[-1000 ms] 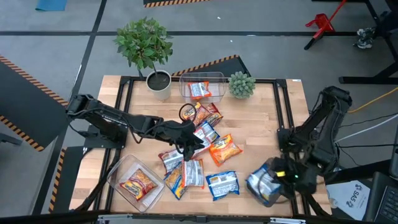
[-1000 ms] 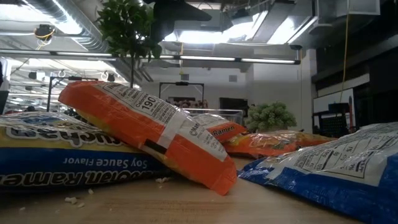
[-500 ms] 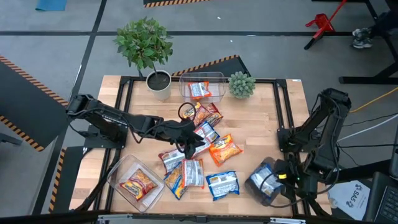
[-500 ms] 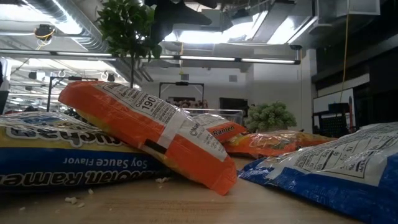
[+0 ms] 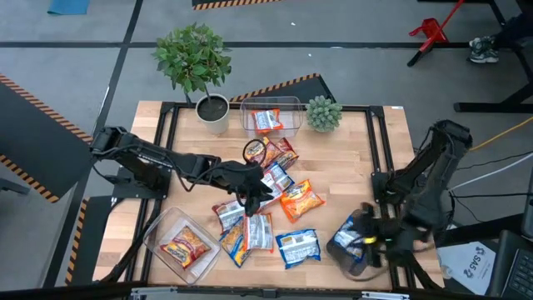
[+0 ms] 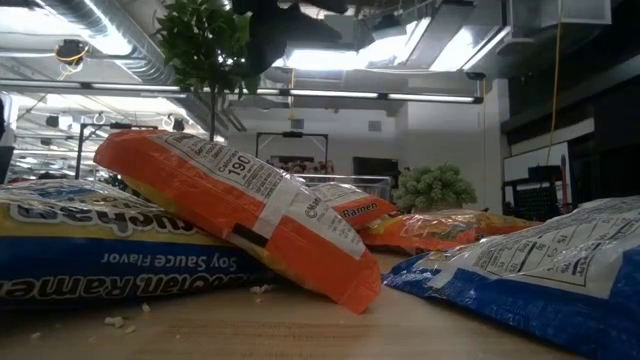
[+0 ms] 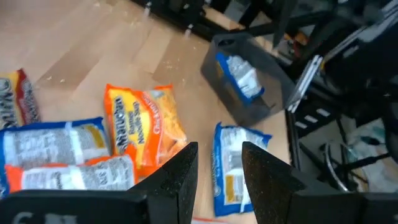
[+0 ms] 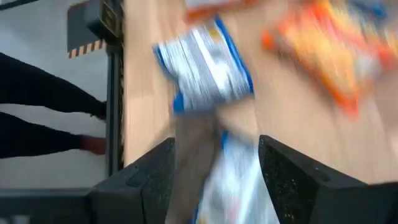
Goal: Sort Maruchan noodles
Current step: Put the blue noodle pack into the black bin
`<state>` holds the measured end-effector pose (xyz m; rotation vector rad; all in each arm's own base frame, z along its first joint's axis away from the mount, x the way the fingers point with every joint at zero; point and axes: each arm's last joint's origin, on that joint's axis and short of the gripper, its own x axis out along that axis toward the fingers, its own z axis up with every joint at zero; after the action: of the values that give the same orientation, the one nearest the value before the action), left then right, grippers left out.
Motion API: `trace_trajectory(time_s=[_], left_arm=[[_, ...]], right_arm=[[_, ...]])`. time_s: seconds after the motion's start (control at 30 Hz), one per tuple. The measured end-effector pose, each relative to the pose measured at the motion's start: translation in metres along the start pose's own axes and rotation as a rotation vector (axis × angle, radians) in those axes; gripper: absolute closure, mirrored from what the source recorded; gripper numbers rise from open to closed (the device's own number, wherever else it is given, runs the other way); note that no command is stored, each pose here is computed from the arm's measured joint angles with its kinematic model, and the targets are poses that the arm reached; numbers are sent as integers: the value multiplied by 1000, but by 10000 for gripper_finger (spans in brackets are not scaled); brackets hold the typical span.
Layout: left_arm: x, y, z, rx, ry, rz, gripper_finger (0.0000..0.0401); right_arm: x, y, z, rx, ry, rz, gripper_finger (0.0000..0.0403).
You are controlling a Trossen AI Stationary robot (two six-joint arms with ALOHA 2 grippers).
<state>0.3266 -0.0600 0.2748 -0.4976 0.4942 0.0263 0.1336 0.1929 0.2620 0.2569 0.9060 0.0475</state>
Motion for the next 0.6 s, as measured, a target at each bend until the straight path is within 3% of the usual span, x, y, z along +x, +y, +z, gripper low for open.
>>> trace_trajectory(time_s=[0.17,0.27,0.43,0.6], left_arm=[[4,-1,-2,0,27,-55,282],[15,-6,-6,6,34,-138,282],[47,-15,-28,22,83,-258,282],[81,-14,-69,64,193,-237,285]], right_arm=[[44,5,42,-303,-72,116,205],[67,3,58,-391,-87,193,211],[79,3,63,-369,-45,230,216],[73,0,65,-243,-1,112,217]])
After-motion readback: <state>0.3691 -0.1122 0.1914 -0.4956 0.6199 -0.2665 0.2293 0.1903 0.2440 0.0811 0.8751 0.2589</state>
